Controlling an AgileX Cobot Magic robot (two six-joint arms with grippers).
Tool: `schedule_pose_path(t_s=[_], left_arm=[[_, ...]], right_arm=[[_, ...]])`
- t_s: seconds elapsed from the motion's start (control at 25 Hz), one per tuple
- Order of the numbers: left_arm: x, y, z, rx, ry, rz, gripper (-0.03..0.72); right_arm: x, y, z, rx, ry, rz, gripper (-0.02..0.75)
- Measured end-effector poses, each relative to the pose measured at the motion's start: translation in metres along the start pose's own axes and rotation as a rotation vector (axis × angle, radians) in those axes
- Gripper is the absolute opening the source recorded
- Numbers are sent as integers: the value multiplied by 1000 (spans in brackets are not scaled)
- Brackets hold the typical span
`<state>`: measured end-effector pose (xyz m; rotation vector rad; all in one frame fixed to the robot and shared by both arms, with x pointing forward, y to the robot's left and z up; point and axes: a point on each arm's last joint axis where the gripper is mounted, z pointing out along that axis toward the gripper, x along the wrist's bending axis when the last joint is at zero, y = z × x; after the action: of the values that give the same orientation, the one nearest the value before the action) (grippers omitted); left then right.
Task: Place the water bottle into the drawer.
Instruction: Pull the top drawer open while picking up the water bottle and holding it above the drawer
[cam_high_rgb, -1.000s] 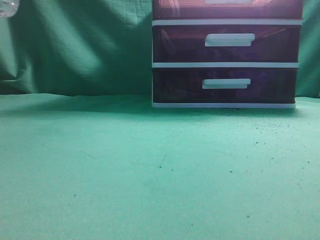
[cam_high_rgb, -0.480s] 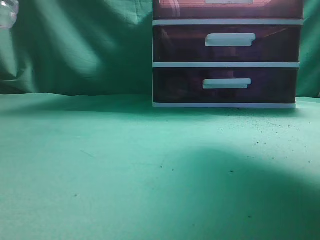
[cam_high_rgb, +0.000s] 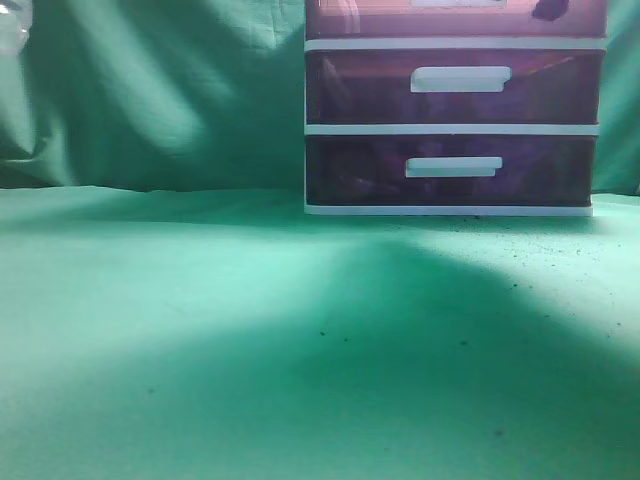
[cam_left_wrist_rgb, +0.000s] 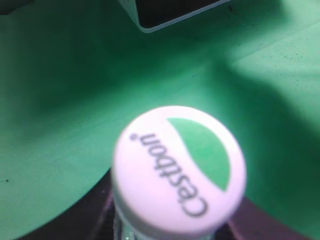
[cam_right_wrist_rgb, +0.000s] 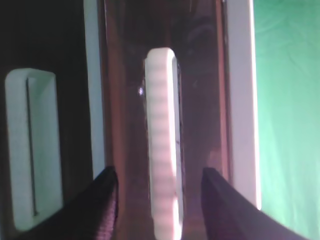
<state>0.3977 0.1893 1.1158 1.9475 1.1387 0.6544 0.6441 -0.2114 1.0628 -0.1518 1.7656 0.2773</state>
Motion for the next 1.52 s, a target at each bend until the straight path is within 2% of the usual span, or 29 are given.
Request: schedule_pose_path(t_s=[0.2,0.32,0.36,0.6,1.16,1.32,1.52], left_arm=[[1,0,0,1,14,17,246],[3,1,0,-5,29,39,246],[3,1,0,-7,33,45,246],[4,1,0,-11,42,59,246],[4,2,0,-20,44,67,246],[4,2,0,-20,44,67,246],[3,9,-3,-49,38,60,246]], right_arm=[[0,-1,19,-3,-12,15,339],[1,-2,21,-1,-6,19,120],[0,-2,20,-2,-6,12,85],[6,0,-1,-6,24,-28,87],[45,21,-109,-77,76,-16,87],[56,32,-118,-107,115,-7,87],[57,33,-119,-109,121,-3,87]])
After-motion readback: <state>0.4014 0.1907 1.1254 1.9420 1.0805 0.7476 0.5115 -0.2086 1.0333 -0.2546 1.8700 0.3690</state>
